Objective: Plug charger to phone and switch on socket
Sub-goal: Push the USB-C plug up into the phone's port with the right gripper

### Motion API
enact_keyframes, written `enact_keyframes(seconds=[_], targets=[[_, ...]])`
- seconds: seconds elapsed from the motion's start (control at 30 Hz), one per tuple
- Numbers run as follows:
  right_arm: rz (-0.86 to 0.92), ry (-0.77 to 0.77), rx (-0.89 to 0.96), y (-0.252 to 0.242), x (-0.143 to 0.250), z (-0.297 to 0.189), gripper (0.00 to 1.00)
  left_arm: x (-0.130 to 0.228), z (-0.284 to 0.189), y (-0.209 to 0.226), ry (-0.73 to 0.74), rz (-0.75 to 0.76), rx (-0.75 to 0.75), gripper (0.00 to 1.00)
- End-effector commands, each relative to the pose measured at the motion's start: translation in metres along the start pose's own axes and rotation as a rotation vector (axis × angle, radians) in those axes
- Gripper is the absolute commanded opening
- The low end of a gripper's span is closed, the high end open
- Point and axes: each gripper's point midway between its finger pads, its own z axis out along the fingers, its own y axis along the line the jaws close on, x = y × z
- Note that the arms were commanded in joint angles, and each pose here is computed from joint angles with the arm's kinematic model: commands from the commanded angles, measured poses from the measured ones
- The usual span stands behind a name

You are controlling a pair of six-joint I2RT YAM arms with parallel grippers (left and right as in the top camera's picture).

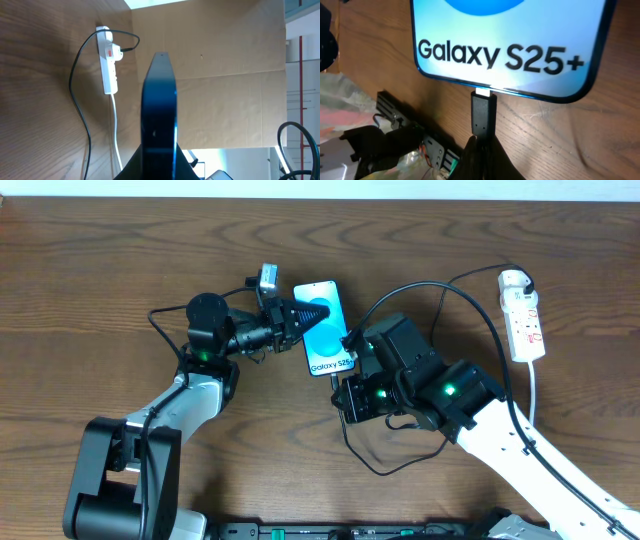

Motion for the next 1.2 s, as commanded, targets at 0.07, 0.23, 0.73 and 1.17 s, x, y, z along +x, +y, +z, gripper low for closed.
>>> enact_keyframes(seconds=[0.07, 0.23, 0.73, 1.17], targets=[[0.002, -0.078, 0.108, -0.018, -0.015, -0.001, 0.01, 0.012, 0.002, -0.011, 0.091, 0.069, 0.032, 0.07], [-0.007, -0.108, 0.108, -0.017, -0.022, -0.001, 0.01, 0.014, 0.002, -0.012, 0.1, 0.069, 0.034, 0.08], [-0.06, -0.264, 0.112, -0.01, -0.057, -0.007, 0.01, 0.019, 0.002, -0.013, 0.13, 0.073, 0.041, 0.07], [-0.134, -0.356, 0.095, 0.0, -0.078, -0.014, 0.01, 0.022, 0.001, -0.014, 0.147, 0.094, 0.047, 0.07]])
